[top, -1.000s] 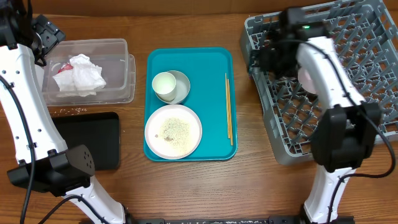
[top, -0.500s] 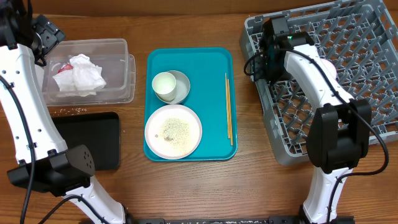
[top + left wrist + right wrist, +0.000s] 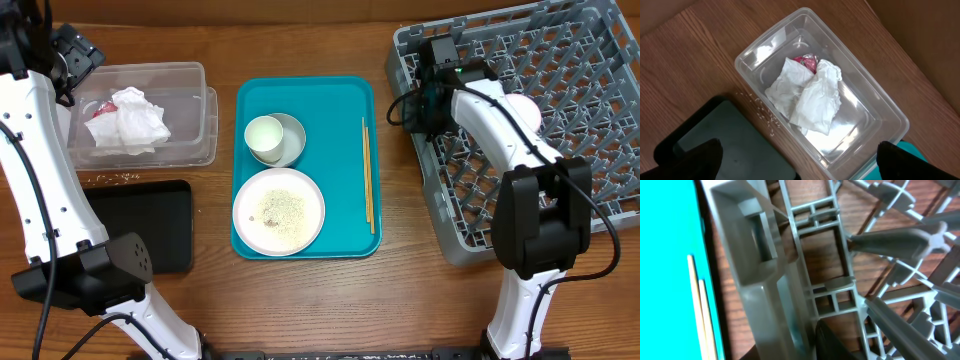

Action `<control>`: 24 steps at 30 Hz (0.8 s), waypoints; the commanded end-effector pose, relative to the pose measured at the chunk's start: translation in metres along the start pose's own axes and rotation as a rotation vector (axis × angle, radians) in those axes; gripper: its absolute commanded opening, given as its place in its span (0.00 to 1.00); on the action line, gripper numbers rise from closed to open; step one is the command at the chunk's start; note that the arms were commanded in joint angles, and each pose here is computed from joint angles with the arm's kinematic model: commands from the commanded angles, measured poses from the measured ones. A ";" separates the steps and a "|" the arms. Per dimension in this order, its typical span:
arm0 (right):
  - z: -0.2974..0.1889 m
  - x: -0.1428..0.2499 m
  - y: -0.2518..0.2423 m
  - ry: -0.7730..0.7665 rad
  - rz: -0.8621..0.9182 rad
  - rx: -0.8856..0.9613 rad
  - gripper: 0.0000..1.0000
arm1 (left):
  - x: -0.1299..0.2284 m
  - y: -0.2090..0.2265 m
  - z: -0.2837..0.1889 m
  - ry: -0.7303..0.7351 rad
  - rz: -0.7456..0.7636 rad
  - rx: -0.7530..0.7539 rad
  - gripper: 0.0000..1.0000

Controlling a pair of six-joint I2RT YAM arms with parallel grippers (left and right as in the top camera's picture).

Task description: Sort waste into correct bins and load items into the dishwasher

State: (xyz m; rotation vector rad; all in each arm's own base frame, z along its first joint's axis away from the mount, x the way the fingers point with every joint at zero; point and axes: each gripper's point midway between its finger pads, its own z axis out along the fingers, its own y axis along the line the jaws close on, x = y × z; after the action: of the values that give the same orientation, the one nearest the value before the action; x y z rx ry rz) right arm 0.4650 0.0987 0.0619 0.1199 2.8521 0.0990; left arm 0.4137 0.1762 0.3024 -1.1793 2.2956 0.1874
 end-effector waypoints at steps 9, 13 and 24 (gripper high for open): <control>-0.011 -0.025 -0.008 -0.120 0.231 0.037 0.21 | 0.001 0.000 0.004 0.006 0.015 -0.006 1.00; -0.012 -0.030 -0.017 -0.153 0.313 0.077 0.21 | 0.001 0.000 0.004 0.006 0.015 -0.006 1.00; -0.015 -0.044 -0.019 -0.220 0.441 0.071 0.22 | 0.001 0.000 0.004 0.006 0.015 -0.006 1.00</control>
State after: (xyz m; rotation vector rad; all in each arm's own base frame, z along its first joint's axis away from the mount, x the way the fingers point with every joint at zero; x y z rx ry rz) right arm 0.4945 0.0903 0.0715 0.4094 2.6875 0.0663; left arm 0.4138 0.1762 0.3022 -1.1795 2.2960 0.1875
